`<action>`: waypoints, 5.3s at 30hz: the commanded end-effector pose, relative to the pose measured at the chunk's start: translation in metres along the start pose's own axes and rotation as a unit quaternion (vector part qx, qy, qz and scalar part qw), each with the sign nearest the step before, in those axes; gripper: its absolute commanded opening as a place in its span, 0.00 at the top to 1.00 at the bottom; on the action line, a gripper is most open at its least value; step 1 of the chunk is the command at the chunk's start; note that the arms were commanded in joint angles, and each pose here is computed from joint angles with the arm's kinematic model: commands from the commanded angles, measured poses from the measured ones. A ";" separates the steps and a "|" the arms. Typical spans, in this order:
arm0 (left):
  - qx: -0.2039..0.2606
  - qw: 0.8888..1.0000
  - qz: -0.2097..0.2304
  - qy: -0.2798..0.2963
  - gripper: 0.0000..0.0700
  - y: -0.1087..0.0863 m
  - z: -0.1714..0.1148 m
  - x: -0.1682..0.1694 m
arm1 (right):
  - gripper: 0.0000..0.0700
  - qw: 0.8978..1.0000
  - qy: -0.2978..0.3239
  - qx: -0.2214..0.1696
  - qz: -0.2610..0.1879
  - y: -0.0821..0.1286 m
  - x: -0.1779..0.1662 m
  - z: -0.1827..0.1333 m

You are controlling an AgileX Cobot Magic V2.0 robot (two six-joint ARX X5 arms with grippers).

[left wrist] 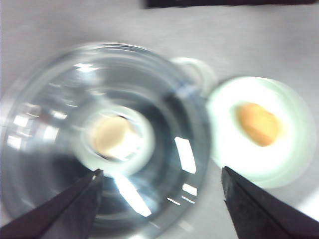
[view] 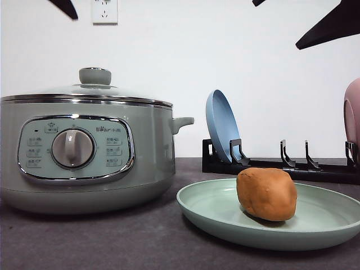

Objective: Transfer potato from steamer to green plate

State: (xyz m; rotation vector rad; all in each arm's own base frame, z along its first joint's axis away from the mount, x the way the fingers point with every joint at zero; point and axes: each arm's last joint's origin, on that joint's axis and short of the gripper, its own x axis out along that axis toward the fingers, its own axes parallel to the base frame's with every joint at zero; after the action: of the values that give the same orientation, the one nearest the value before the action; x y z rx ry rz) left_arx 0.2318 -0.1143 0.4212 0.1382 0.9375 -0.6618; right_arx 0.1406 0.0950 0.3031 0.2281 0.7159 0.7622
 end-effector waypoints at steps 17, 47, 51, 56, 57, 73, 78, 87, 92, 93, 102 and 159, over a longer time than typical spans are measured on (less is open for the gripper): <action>0.006 1.000 -0.023 -0.012 0.75 -0.011 -0.009 -0.026 | 0.66 0.998 0.056 0.012 0.025 0.002 -0.002 -0.007; 0.015 1.000 -0.020 -0.016 1.00 -0.011 -0.009 -0.027 | 1.00 0.999 0.049 -0.004 0.022 0.002 -0.002 -0.006; 0.051 0.995 0.006 -0.084 1.00 -0.007 -0.008 -0.046 | 1.00 0.999 0.049 -0.004 0.022 0.002 -0.002 -0.006; 0.095 0.960 0.072 -0.254 1.00 0.000 -0.011 -0.095 | 1.00 0.999 0.049 -0.004 0.022 0.002 -0.002 -0.006; 0.096 0.950 0.088 -0.283 1.00 0.001 -0.014 -0.105 | 1.00 0.999 0.049 -0.004 0.022 0.002 -0.002 -0.006; 0.064 0.804 0.340 -0.483 1.00 0.018 -0.142 -0.106 | 1.00 0.999 0.049 -0.004 0.022 0.002 -0.002 -0.006; 0.029 0.798 0.364 -0.479 1.00 0.026 -0.184 -0.062 | 1.00 0.999 0.049 -0.004 0.022 0.002 -0.002 -0.006; -0.037 0.821 0.364 -0.438 1.00 0.042 -0.240 0.009 | 1.00 0.999 0.049 -0.004 0.022 0.002 -0.002 -0.006; -0.061 0.831 0.356 -0.423 1.00 0.050 -0.263 0.040 | 1.00 0.999 0.049 -0.004 0.022 0.002 -0.002 -0.006; -0.062 0.833 0.355 -0.419 1.00 0.051 -0.267 0.045 | 1.00 0.999 0.049 -0.004 0.022 0.002 -0.002 -0.006; -0.074 0.847 0.351 -0.391 1.00 0.057 -0.288 0.074 | 1.00 0.999 0.049 -0.004 0.022 0.002 -0.002 -0.006; -0.092 0.874 0.339 -0.336 1.00 0.061 -0.306 0.097 | 1.00 0.996 -0.029 -0.071 -0.047 -0.005 -0.013 0.004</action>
State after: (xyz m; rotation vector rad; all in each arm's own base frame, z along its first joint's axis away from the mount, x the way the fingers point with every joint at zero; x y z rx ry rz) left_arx 0.0929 0.0076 0.1578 0.0507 0.1861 0.0605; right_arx 0.1378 0.0843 0.3035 0.1420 0.6840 0.7226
